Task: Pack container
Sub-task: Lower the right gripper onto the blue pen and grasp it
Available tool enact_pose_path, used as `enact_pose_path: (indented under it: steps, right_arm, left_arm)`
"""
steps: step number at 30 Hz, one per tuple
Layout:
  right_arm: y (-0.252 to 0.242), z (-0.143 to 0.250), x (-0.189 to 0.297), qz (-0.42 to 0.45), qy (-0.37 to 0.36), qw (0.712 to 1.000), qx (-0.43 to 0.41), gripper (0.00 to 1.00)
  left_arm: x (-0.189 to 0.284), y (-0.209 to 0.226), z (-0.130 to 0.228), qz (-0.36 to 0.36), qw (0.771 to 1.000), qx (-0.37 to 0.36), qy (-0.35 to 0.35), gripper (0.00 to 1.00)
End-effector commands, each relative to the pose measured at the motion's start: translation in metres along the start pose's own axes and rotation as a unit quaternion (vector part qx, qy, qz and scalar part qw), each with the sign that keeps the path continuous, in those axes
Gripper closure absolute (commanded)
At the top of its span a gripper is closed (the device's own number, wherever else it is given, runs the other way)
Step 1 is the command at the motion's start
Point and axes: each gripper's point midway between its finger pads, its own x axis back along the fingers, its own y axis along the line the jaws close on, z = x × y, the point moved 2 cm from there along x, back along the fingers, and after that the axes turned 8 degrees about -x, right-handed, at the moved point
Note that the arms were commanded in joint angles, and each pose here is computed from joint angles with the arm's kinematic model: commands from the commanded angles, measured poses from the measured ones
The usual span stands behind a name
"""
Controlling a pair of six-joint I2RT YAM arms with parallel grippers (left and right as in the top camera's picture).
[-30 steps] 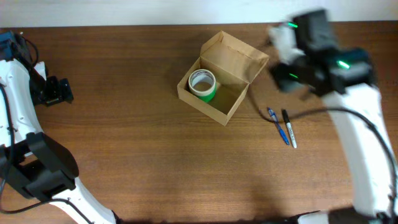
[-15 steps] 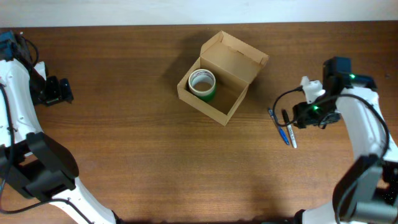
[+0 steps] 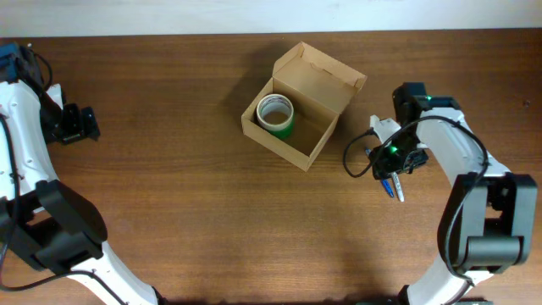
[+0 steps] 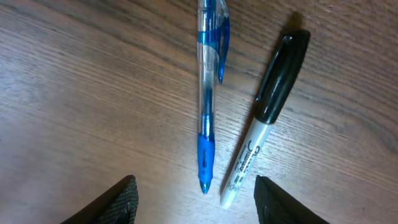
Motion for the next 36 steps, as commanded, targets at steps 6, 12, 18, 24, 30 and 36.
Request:
enact_pose_path:
  steps: [6,12,18,24,30,36]
  right_arm:
    - [-0.002,-0.004,-0.021,0.015,0.023,1.000,0.007,0.40]
    - [0.007,-0.007,-0.027,0.016,0.027,0.999,0.022,0.40]
    - [0.009,-0.018,-0.028,0.017,0.004,1.000,0.018,0.40]
    - [0.008,-0.025,-0.032,0.019,-0.005,1.000,0.017,0.46]
    - [0.008,-0.021,-0.047,0.015,0.017,1.000,0.004,0.53]
    - [0.008,-0.022,-0.056,0.013,0.025,1.000,-0.014,0.84]
  left_arm:
    - [-0.005,-0.001,0.001,0.005,1.000,-0.008,0.008,0.00]
    - [-0.005,-0.001,0.001,0.005,1.000,-0.008,0.008,0.00]
    - [-0.005,-0.001,0.001,0.005,1.000,-0.008,0.008,0.00]
    - [-0.005,-0.001,0.001,0.005,1.000,-0.008,0.008,0.00]
    - [-0.005,-0.001,0.001,0.005,1.000,-0.008,0.008,0.00]
    - [-0.005,-0.001,0.001,0.005,1.000,-0.008,0.008,0.00]
